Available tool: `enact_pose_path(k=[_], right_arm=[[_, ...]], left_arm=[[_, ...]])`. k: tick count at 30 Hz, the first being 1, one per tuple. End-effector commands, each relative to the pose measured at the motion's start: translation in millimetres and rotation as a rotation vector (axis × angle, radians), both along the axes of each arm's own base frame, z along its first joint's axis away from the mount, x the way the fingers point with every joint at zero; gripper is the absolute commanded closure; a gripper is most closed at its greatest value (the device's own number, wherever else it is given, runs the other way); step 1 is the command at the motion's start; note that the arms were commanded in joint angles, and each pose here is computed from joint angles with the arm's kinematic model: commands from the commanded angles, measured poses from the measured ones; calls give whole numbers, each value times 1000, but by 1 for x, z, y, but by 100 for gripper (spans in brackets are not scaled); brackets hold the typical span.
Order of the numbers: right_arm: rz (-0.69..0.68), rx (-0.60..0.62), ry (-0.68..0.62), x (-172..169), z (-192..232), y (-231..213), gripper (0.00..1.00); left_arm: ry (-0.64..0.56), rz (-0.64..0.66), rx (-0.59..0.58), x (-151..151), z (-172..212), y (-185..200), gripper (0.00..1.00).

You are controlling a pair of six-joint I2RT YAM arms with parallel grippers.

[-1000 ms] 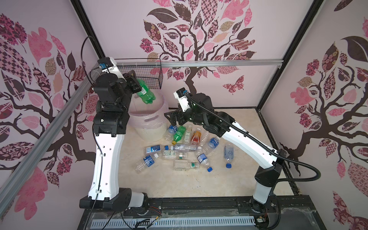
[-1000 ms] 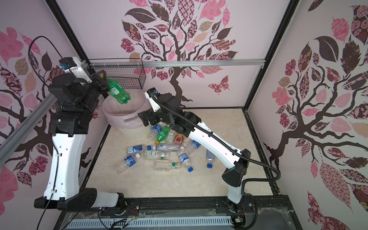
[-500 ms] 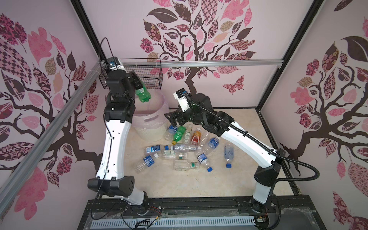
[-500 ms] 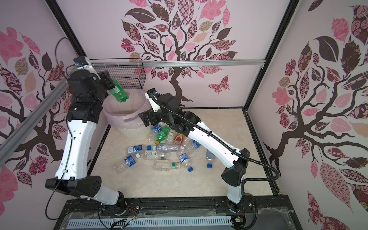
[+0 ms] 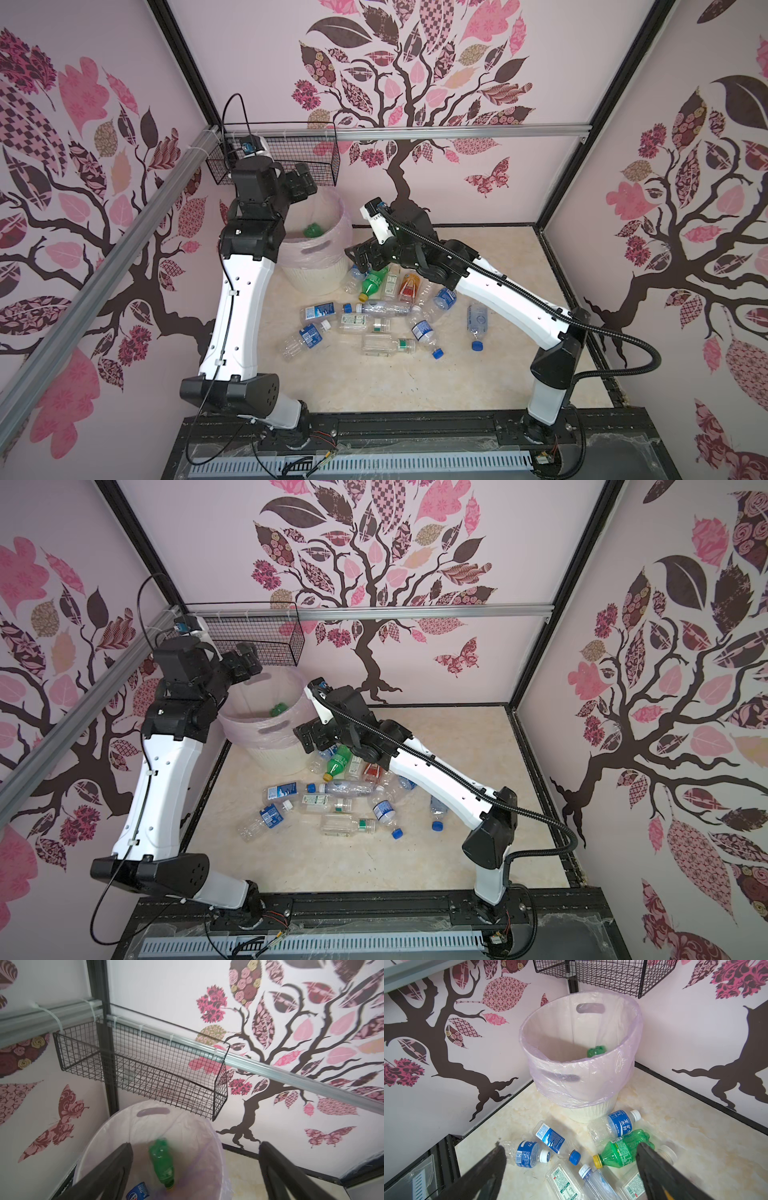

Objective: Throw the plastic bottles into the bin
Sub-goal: 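Open the left gripper to drop the green bottle into the bin, then return the left gripper over the pile while the right lowers onto the frosted bottle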

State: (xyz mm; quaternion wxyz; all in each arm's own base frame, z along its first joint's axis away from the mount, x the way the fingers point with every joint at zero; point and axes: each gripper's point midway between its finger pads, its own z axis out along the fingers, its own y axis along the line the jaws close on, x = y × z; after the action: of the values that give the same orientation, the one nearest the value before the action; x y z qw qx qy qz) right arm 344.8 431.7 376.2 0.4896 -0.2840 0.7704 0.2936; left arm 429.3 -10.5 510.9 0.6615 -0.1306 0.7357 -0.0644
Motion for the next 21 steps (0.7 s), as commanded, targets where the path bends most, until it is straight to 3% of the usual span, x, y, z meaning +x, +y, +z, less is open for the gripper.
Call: enact_pose_path(k=[1,8,13,18,21], right_arm=[[-52,44,-29,-4,24,-17,1],[-184,24,-4,4,11,-53,0],[-359,52,48,19,-11,-106,0],[-508,21,105,25,-46,-165,1],[-583,-31,124,21,-70,-199,1]], left_arm=[[49,-46,12,0,-22,-22,3],[76,-141,11,-17,-38,-56,3],[86,-220,-16,-27,-45,-74,3],[115,-262,140,-42,-66,-112,3],[149,-300,164,-47,-86,-132,3]])
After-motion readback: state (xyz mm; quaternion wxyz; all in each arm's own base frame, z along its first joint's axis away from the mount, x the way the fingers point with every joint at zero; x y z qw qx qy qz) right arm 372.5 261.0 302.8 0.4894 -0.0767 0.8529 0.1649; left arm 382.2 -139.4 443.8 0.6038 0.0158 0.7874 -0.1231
